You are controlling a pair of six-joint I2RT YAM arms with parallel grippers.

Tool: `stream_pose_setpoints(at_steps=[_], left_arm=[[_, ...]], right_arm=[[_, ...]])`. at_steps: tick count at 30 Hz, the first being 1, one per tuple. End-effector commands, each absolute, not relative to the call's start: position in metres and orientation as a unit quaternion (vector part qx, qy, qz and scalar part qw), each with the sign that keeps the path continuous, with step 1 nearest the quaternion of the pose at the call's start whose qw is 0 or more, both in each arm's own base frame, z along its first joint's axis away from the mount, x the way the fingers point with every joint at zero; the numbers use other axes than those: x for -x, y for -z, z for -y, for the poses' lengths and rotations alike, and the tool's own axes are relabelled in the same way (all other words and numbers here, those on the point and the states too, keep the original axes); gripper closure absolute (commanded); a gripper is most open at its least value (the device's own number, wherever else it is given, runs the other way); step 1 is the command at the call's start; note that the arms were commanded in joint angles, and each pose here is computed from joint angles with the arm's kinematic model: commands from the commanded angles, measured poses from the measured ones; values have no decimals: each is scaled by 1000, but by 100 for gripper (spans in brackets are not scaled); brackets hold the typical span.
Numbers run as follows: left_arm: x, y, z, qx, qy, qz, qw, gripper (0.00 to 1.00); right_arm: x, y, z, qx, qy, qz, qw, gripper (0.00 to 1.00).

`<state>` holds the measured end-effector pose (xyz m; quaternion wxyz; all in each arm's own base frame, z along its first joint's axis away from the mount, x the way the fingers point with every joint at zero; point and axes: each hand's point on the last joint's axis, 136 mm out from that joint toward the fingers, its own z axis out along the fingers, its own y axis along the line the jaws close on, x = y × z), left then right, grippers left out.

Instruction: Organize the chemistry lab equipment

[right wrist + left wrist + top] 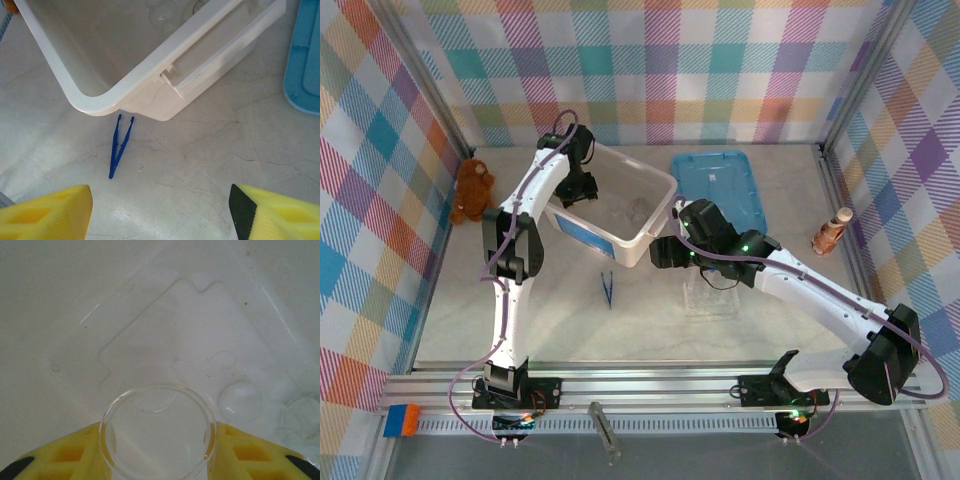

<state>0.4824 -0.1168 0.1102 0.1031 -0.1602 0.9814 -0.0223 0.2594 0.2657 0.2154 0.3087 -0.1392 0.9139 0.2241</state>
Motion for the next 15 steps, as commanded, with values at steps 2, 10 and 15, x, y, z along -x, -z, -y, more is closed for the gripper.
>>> stream_pose_setpoints(at_steps=[2,10,15], left_arm=[[-482,-106,114,157,23,-983,90,57],[-482,-87,116,158,22,-985,73,58],[-484,-79,117,159,25,-985,67,58]], right_arm=[[-261,-220,-268,133,-234,-909,319,27],[-261,-220,-269,133,-234,-909,319,27],[-261,-219,-269,131,-235,-909,318,27]])
